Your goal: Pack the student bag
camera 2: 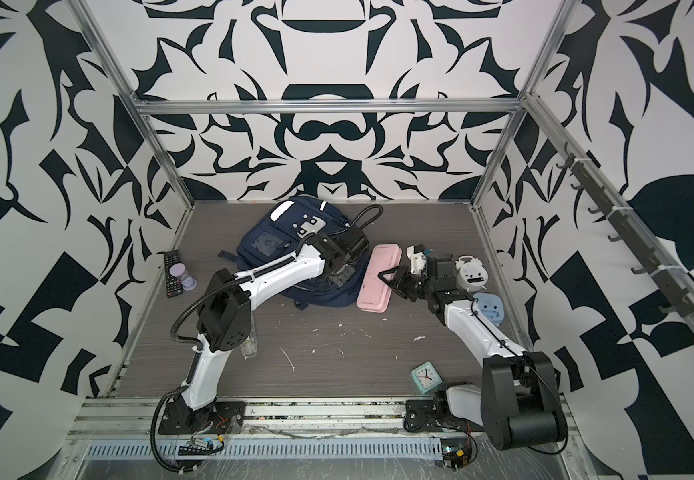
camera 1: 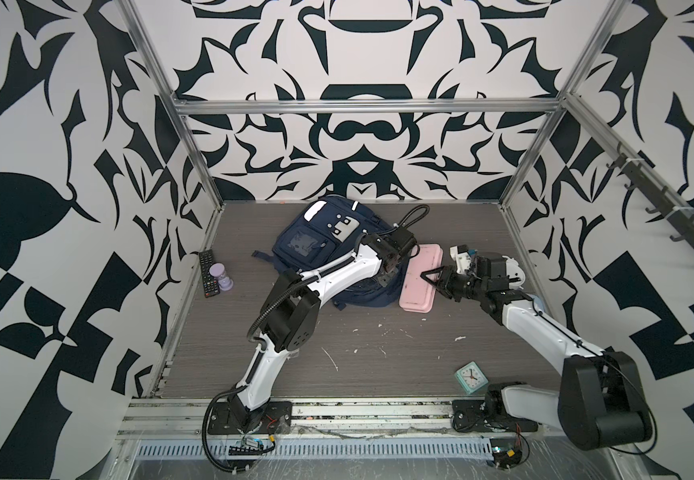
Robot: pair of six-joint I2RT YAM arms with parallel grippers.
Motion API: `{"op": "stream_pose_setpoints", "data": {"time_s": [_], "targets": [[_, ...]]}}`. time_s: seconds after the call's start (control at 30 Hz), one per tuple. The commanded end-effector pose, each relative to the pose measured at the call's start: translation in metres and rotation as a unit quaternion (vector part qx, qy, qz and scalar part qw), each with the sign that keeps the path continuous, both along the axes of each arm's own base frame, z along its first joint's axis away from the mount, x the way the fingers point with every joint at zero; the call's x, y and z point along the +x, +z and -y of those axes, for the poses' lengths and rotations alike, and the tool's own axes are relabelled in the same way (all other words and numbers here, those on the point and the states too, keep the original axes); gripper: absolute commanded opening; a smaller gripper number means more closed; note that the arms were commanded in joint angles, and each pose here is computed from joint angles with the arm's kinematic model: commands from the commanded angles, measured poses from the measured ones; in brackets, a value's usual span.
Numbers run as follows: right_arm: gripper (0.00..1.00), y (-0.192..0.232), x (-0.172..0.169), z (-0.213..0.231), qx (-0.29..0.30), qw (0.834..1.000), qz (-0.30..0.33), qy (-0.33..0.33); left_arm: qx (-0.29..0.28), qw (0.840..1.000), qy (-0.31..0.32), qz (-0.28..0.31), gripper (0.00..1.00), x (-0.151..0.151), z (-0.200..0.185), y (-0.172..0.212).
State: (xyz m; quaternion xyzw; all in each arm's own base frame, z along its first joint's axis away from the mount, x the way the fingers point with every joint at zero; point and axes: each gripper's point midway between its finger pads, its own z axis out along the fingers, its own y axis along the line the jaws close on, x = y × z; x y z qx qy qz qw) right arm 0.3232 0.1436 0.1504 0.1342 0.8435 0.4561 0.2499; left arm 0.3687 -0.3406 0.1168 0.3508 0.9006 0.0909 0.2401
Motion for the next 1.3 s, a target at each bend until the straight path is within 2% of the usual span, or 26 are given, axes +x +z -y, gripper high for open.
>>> {"op": "stream_pose_setpoints", "data": {"time_s": [0.0, 0.27, 0.47, 0.73, 1.03, 1.27], "targets": [[0.19, 0.025, 0.009, -0.004, 0.015, 0.999, 0.044, 0.008, 0.0, 1.0, 0.007, 0.018, 0.0, 0.01, -0.003, 0.019], [0.19, 0.033, 0.018, -0.006, 0.035, 0.998, 0.054, 0.003, -0.074, 0.996, 0.014, 0.036, 0.0, 0.016, -0.001, 0.076], [0.18, 0.042, 0.039, -0.011, 0.068, 0.995, 0.066, -0.011, -0.124, 0.99, 0.029, 0.067, 0.0, 0.027, -0.011, 0.126], [0.17, 0.053, 0.067, -0.043, 0.08, 0.994, 0.079, 0.006, -0.2, 0.975, 0.049, 0.087, 0.0, 0.035, -0.027, 0.176], [0.15, 0.062, 0.112, -0.1, 0.116, 0.989, 0.086, 0.033, -0.224, 0.969, 0.054, 0.092, 0.0, 0.038, -0.036, 0.198], [0.18, 0.045, 0.152, -0.144, 0.135, 0.988, 0.059, 0.041, -0.236, 0.965, 0.059, 0.094, 0.0, 0.043, -0.039, 0.207]]}}
